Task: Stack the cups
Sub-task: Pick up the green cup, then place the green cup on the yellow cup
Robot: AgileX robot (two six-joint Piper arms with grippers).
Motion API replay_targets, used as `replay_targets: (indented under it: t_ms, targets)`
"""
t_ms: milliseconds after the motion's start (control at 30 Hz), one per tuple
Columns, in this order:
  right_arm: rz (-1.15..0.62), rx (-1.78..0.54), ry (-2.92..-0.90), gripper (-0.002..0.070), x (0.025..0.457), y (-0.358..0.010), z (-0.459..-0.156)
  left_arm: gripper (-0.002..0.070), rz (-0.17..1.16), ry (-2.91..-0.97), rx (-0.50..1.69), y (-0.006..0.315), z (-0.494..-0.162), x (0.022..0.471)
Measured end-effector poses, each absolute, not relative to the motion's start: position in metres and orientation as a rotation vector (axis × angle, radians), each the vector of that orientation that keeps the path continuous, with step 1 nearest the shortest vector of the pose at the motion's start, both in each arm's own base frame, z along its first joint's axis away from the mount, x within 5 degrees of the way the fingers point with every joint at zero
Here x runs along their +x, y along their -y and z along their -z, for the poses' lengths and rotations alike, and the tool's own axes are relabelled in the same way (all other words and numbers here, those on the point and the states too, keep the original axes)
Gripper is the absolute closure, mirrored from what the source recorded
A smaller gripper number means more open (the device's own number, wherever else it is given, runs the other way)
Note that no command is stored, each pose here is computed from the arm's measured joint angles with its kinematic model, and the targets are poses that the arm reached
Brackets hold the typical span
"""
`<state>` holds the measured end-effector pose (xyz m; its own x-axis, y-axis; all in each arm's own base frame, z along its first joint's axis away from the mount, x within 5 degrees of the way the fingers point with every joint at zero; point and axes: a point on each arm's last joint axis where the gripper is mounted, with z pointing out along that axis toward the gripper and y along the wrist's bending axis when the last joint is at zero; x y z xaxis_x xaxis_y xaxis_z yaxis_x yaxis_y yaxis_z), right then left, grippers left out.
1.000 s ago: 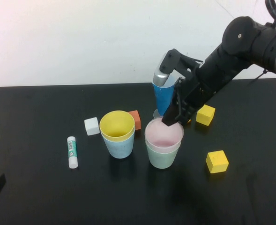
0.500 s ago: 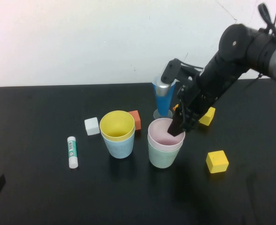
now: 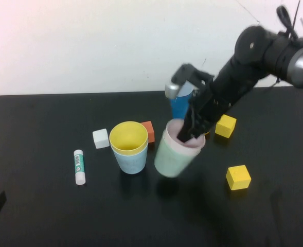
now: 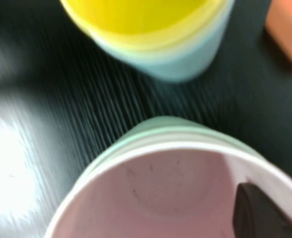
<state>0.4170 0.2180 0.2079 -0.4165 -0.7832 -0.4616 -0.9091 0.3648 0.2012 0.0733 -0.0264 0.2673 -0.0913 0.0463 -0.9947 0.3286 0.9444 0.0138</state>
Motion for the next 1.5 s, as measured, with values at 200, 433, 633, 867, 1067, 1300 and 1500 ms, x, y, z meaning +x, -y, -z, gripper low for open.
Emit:
replay_targets:
  t_ms: [200,433,633,867,1067,1300,1500]
  targets:
    - [-0.64,-1.517,-2.221,0.0632,0.419,-0.234,-0.261,0.0673,0.241,-1.653,0.29,0.026,-0.267,0.073]
    - [-0.545,-1.54,-2.018,0.0633,0.405,-0.279,-0.298,0.0673,0.241,-1.653,0.29,0.026,-0.267,0.073]
    - [-0.413,-1.636,-1.996,0.0633,0.397,-0.299,-0.287,0.0673,0.241,-1.653,0.29,0.026,-0.267,0.073]
    - [-0.402,-1.654,-2.04,0.0633,0.404,-0.302,-0.262,0.0673,0.241,-1.653,0.29,0.026,-0.267,0.073]
    - [-0.424,-1.645,-2.05,0.0607,0.407,-0.305,-0.252,0.0673,0.241,-1.653,0.29,0.026,-0.267,0.073]
    - [-0.43,-1.619,-2.047,0.0466,0.408,-0.306,-0.253,0.0673,0.241,-1.654,0.29,0.026,-0.267,0.073]
    - [-0.444,-1.598,-2.037,0.0458,0.403,-0.303,-0.27,0.0673,0.241,-1.654,0.29,0.026,-0.267,0.073]
